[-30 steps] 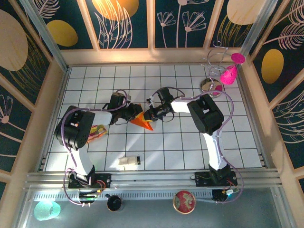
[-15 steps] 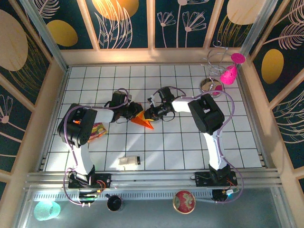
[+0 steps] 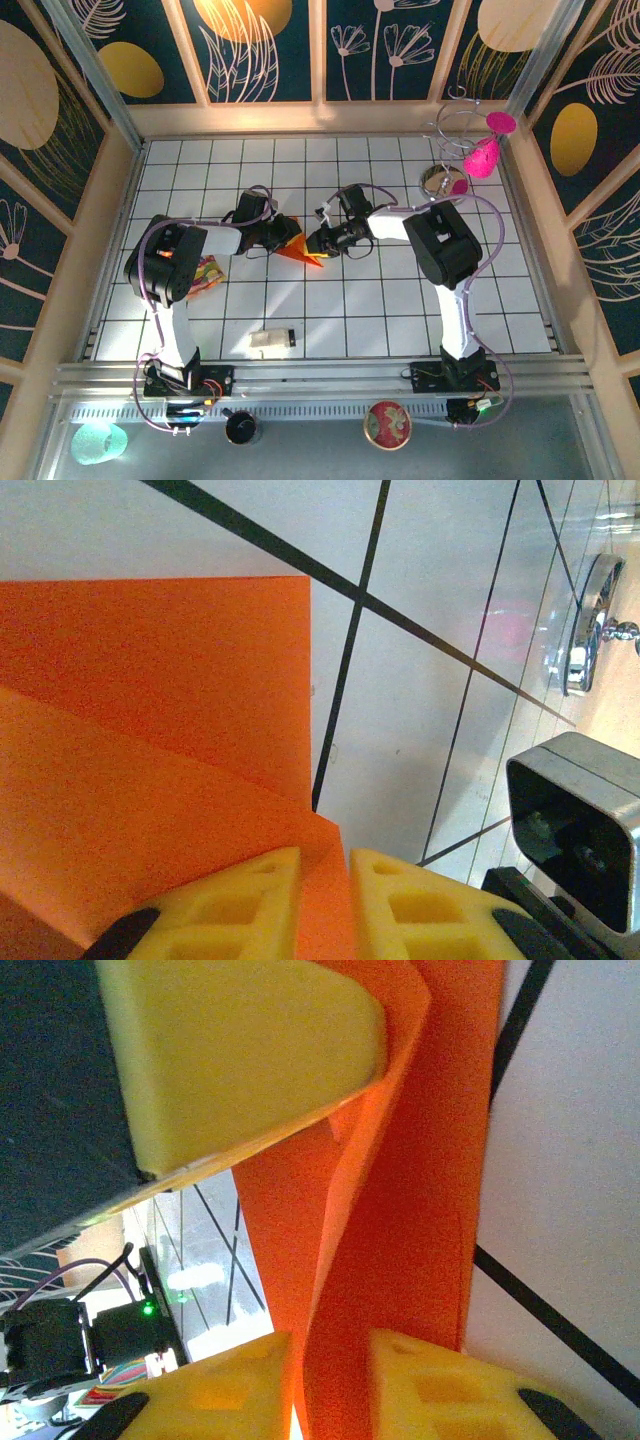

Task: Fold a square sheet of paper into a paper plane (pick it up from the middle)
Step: Fourth fold the wing at the center of the table.

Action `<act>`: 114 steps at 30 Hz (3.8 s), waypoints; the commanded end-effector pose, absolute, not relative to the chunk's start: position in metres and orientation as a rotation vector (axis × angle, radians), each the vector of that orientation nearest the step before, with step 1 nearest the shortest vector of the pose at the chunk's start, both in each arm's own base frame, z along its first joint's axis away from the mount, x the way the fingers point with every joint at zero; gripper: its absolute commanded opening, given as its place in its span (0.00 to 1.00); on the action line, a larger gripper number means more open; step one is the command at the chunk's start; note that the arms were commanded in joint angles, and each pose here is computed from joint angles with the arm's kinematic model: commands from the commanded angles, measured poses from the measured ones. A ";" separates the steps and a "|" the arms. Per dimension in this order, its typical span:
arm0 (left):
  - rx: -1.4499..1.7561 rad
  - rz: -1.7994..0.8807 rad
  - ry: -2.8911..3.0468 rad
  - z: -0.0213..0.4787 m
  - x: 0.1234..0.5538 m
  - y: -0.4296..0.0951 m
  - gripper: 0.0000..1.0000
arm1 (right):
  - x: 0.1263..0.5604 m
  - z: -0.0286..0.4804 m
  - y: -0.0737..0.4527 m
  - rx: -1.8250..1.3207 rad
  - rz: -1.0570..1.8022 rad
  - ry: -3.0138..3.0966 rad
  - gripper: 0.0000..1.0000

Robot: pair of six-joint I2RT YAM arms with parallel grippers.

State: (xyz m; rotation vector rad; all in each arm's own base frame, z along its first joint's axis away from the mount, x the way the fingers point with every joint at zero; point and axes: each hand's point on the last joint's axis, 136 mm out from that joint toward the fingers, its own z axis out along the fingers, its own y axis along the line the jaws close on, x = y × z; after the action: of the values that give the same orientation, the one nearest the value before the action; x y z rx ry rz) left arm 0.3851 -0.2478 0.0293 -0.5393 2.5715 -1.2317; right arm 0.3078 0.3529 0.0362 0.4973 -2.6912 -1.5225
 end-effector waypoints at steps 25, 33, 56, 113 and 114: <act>-0.375 -1.301 2.531 0.060 0.381 -0.252 0.28 | 0.291 0.015 0.342 0.441 -1.476 -2.660 0.06; -0.342 -1.329 2.536 0.063 0.365 -0.252 0.27 | 0.299 0.015 0.336 0.372 -1.517 -2.632 0.04; -0.369 -1.375 2.572 0.044 0.364 -0.274 0.21 | 0.302 0.012 0.336 0.357 -1.497 -2.622 0.02; -0.489 -1.206 2.659 0.018 0.363 -0.258 0.17 | 0.291 0.027 0.344 0.528 -1.319 -2.853 0.16; -0.489 -1.206 2.657 0.018 0.363 -0.258 0.17 | 0.291 0.026 0.343 0.525 -1.315 -2.852 0.16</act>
State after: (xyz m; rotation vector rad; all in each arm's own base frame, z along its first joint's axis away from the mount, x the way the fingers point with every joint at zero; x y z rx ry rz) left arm 0.3651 -0.2602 0.0218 -0.4621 2.6332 -1.2423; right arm 0.2861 0.3448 0.0329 0.5306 -2.8353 -1.3555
